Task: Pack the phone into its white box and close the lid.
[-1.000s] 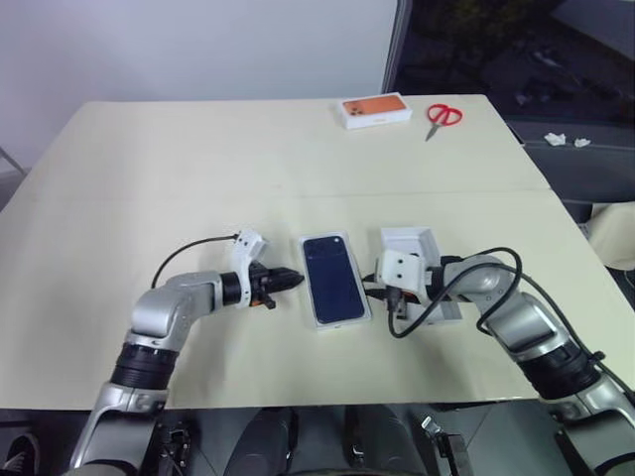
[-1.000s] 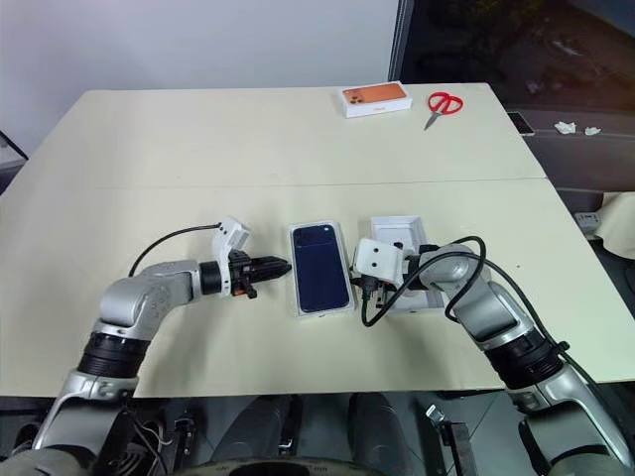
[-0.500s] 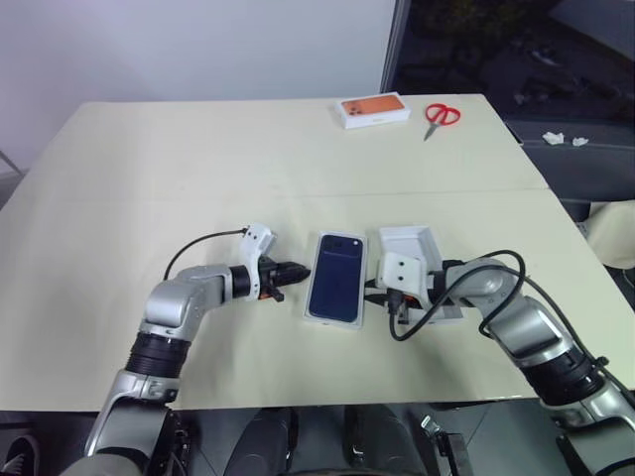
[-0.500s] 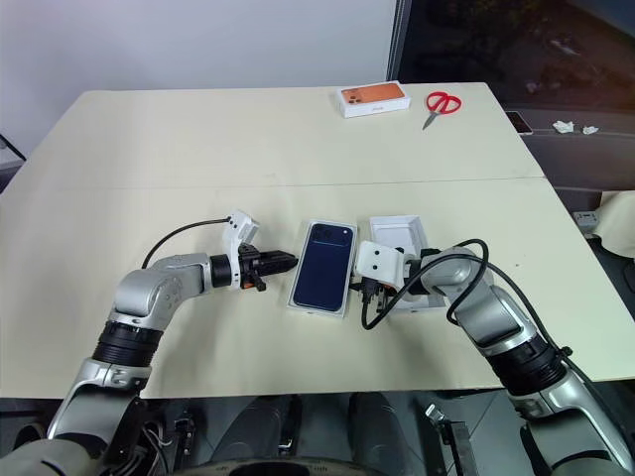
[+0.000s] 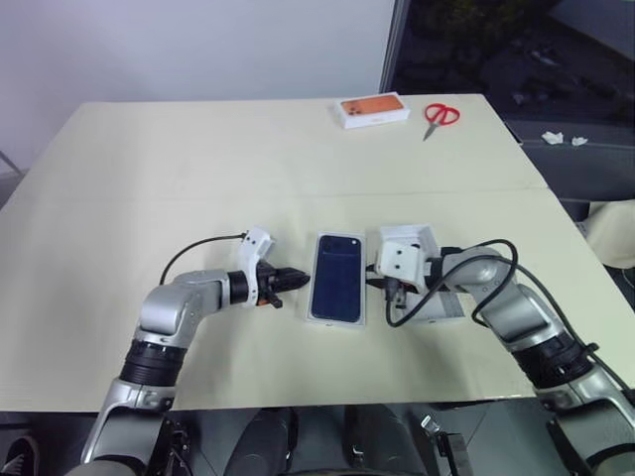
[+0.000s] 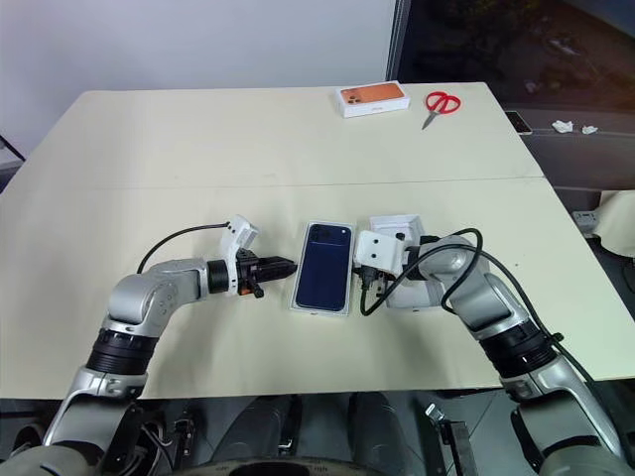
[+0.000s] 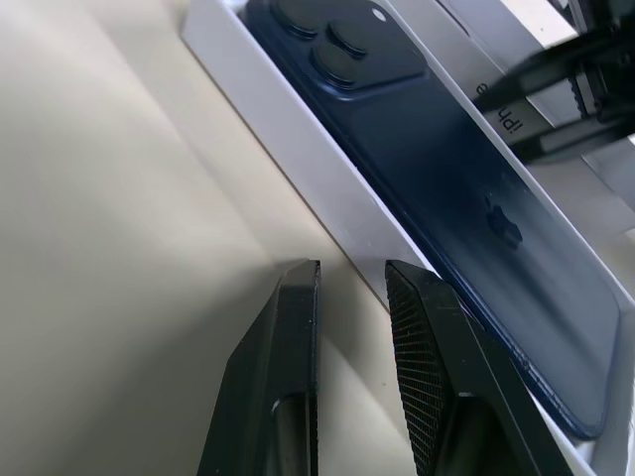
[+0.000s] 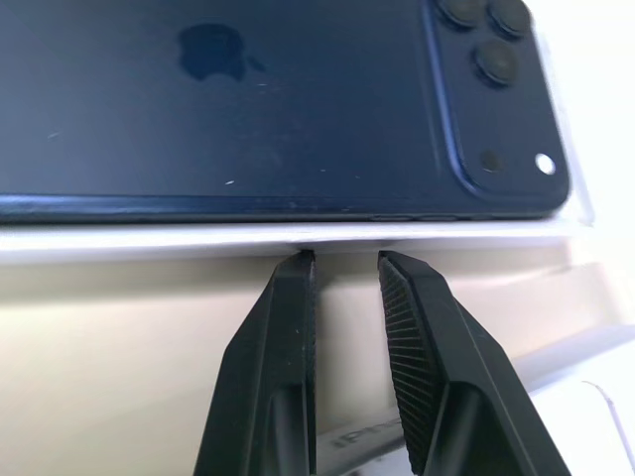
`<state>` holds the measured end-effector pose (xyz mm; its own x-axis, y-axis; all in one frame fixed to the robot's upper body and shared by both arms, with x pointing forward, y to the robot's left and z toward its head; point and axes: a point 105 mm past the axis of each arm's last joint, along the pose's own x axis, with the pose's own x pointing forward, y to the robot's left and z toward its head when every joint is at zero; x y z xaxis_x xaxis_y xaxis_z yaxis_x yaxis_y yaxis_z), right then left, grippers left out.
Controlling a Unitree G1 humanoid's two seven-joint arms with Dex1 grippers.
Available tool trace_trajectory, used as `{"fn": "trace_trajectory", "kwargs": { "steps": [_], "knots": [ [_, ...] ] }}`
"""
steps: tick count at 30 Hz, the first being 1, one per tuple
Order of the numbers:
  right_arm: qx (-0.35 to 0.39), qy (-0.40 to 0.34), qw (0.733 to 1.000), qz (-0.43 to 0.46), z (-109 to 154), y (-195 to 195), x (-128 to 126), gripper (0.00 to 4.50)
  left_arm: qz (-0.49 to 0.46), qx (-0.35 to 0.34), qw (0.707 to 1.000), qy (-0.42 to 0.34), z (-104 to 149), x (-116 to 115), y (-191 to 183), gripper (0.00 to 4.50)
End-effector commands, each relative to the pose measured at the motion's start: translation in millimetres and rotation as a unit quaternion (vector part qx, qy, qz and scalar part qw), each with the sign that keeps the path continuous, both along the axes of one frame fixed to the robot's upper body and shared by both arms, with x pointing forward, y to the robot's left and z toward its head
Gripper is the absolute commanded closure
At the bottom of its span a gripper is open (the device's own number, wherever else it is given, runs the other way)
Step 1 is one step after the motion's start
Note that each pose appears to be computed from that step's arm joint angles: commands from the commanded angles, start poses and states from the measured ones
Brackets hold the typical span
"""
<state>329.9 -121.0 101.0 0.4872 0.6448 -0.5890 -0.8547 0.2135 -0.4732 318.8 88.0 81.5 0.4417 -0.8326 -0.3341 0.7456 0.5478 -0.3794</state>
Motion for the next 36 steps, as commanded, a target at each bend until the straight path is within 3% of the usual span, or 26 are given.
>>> {"fn": "trace_trajectory", "kwargs": {
  "steps": [1, 15, 20, 25, 32, 36],
  "knots": [
    [0.023, -0.028, 0.999, 0.028, 19, 15, 0, 3.45, -0.023, -0.014, 1.000, 0.009, -2, -8, -13, 3.38],
    [-0.023, -0.042, 0.999, 0.017, 38, -19, -5, 3.45, -0.002, 0.009, 1.000, -0.022, 14, -2, 26, 3.38],
    [0.154, 0.008, 0.988, -0.021, 72, 10, -8, 3.45, -0.005, 0.023, 0.998, -0.062, 26, -2, 43, 3.38],
    [0.171, 0.101, 0.978, -0.058, 65, 3, -27, 3.45, 0.005, 0.030, 0.996, -0.087, 43, -5, 68, 3.38],
    [0.113, 0.114, 0.976, -0.145, 52, -20, -37, 0.11, -0.011, -0.004, 0.992, -0.127, 61, -20, 83, 0.03],
    [0.140, 0.142, 0.955, -0.221, 47, -19, -38, 0.11, -0.038, 0.005, 0.973, -0.227, 75, -25, 83, 0.03]
  ]
}}
